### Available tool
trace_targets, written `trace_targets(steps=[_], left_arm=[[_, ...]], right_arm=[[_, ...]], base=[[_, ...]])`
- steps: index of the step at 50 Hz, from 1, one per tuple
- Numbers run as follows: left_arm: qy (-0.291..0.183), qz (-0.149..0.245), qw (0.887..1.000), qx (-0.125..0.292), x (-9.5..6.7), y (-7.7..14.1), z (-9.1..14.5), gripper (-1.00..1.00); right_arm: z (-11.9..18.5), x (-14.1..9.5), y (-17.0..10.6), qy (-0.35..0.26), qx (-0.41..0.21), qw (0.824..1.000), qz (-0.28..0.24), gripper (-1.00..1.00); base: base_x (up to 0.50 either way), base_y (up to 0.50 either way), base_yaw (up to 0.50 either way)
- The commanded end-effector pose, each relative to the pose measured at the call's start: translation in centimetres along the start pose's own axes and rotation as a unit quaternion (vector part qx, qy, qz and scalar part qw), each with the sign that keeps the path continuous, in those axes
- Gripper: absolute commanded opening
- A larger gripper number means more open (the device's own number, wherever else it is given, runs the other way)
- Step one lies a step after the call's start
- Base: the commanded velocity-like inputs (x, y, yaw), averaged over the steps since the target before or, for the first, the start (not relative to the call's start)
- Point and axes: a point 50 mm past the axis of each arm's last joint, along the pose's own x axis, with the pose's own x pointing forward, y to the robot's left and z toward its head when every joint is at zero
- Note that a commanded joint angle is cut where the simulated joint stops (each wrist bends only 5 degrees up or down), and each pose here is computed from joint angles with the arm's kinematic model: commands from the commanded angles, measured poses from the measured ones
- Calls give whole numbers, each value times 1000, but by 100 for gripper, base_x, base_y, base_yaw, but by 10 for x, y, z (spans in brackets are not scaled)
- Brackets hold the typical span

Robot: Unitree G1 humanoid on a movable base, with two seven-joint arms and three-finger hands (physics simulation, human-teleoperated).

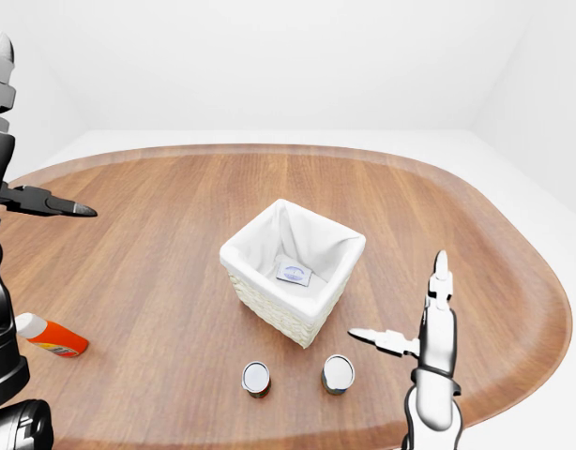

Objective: Pick up the alphabet soup and the cream cheese box, and put them in the basket.

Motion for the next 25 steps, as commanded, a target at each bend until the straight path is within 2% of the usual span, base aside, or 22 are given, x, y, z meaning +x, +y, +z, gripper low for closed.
trace_targets(steps=[1, 12, 25], left_arm=[[3, 2, 1000, 2, 0, -1, -1, 100], [-2, 0, 1000, 4, -1, 1, 1, 100], [-2, -2, 1000, 6, -2, 1, 1, 100]], right_arm=[[-7, -12, 2, 22, -36, 997, 57, 100], [-20, -22, 2, 58, -44, 993, 88, 100], [-32, -24, 6, 84, -74, 989, 97, 100]], base=[[0, 0, 0], [0, 0, 0], [0, 0, 0]])
